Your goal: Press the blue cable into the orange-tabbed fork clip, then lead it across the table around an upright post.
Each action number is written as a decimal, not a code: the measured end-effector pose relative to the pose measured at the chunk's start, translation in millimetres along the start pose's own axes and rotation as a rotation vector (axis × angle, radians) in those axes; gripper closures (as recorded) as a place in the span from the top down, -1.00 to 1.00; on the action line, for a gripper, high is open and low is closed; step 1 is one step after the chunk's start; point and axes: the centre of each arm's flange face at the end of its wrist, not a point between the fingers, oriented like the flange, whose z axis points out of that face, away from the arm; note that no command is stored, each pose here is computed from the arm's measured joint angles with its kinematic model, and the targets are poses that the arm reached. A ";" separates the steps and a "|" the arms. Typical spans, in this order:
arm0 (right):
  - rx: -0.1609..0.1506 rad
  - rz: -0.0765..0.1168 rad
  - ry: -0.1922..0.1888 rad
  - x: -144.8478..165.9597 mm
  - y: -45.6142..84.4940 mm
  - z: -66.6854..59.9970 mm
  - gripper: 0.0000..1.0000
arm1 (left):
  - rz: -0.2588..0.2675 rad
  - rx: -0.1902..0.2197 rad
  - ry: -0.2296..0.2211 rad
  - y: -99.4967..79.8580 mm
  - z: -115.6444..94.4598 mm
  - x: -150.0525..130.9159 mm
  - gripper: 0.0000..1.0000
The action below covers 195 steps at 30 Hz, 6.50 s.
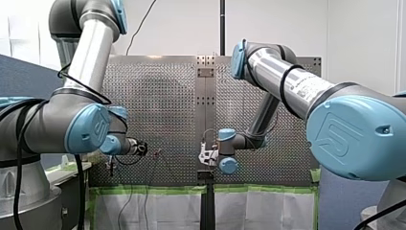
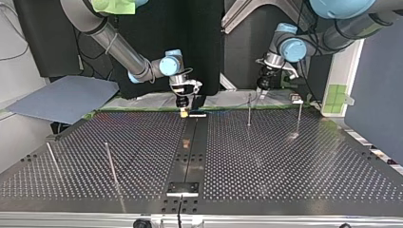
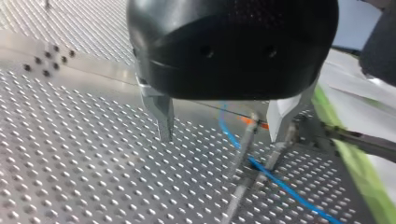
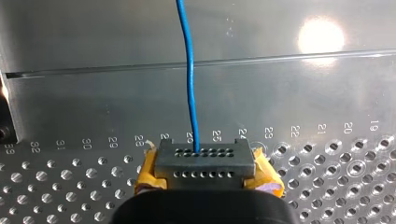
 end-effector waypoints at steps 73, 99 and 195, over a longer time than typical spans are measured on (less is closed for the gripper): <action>0.010 0.007 -0.009 -1.1 -1.0 -0.9 -1.00 | -0.012 0.008 0.010 -48.3 0.0 37.3 0.96; 0.015 0.006 -0.014 -2.5 -1.4 -1.7 -1.00 | -0.045 0.040 -0.020 -125.9 50.0 16.9 0.96; 0.028 0.004 -0.029 -4.9 -8.1 -5.1 -1.00 | 0.161 -0.183 0.036 -119.2 115.4 16.1 -1.00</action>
